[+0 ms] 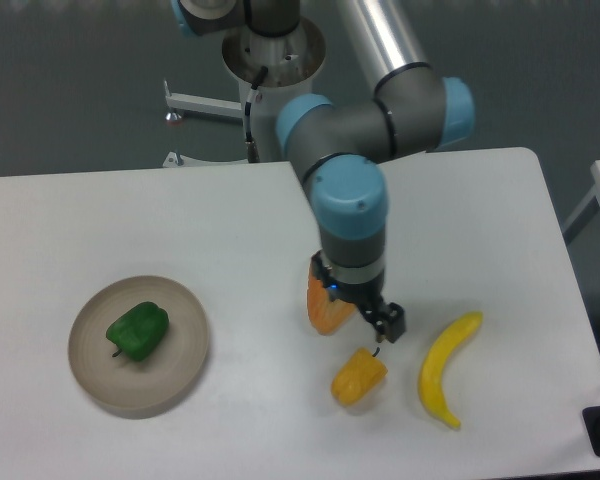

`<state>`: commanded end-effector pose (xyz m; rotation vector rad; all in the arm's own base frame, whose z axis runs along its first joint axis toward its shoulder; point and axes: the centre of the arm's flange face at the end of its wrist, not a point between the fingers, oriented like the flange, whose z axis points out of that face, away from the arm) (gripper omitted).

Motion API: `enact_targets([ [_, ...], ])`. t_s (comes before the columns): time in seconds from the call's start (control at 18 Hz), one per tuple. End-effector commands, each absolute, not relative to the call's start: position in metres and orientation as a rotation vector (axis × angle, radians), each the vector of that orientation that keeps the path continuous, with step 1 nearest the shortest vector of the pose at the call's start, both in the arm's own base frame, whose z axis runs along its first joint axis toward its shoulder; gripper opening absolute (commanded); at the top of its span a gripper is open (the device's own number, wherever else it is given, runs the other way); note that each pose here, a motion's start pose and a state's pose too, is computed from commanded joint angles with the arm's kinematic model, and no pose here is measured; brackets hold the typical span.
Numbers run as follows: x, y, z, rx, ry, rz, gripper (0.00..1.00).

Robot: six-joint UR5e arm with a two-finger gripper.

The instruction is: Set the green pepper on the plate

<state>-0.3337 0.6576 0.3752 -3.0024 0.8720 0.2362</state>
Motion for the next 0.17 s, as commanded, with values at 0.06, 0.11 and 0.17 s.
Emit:
enact_targets([
  [0.06,-0.3339,0.6578,0.3741,-3.001,0.882,0.234,1.0],
  [0.11,-0.3339,0.6577,0.3735,-3.001,0.884,0.234,1.0],
  [0.17,-0.3341,0.658,0.3724,-3.002,0.884,0.233,1.0],
])
